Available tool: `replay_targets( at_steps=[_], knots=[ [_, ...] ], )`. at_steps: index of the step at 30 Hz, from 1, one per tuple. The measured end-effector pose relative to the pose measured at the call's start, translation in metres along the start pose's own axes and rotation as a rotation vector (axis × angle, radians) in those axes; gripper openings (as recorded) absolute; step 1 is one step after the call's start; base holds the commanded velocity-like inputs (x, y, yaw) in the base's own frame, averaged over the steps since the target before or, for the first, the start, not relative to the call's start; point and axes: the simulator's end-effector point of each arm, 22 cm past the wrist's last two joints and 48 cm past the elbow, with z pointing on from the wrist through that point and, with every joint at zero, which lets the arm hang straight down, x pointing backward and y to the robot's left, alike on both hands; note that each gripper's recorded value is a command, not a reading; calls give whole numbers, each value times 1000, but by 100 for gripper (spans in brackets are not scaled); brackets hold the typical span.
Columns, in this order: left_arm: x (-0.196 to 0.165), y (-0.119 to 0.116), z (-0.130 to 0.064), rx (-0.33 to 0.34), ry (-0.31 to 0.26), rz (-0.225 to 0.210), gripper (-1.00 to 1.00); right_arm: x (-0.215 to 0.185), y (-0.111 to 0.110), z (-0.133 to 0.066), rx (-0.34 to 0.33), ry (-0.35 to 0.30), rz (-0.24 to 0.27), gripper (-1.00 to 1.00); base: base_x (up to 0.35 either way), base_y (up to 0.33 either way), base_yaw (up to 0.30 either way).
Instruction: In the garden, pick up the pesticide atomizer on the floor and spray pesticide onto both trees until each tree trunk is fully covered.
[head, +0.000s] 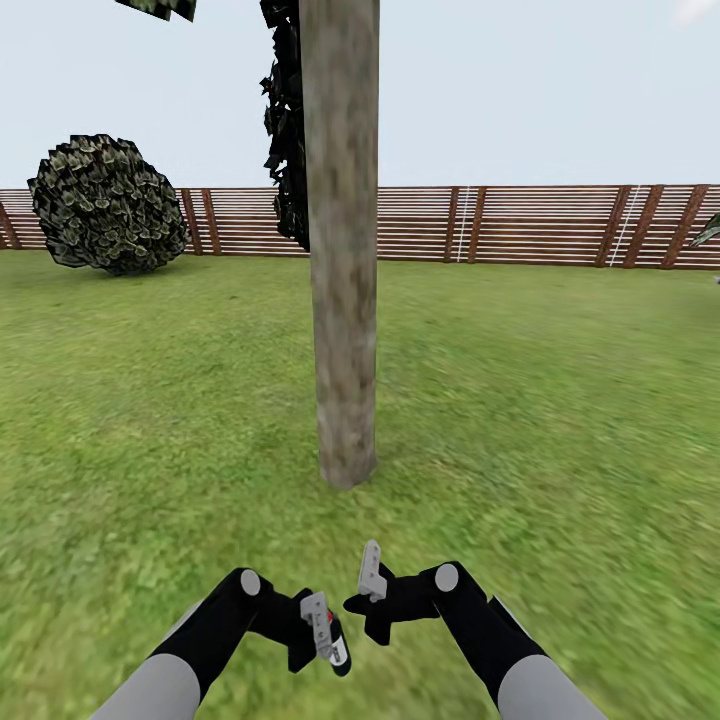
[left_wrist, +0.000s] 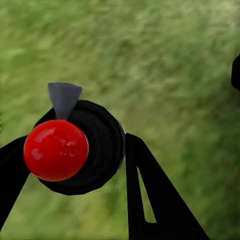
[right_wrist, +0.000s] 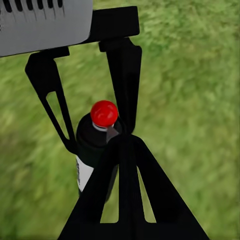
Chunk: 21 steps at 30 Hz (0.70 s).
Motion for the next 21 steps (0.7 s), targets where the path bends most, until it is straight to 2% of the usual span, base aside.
replay_targets(
  at_steps=[21],
  knots=[
    [-16, 6, -4, -15, -25, 22, -100, 3, 0, -1, 1, 5, 1, -100, 0, 0, 0]
  ],
)
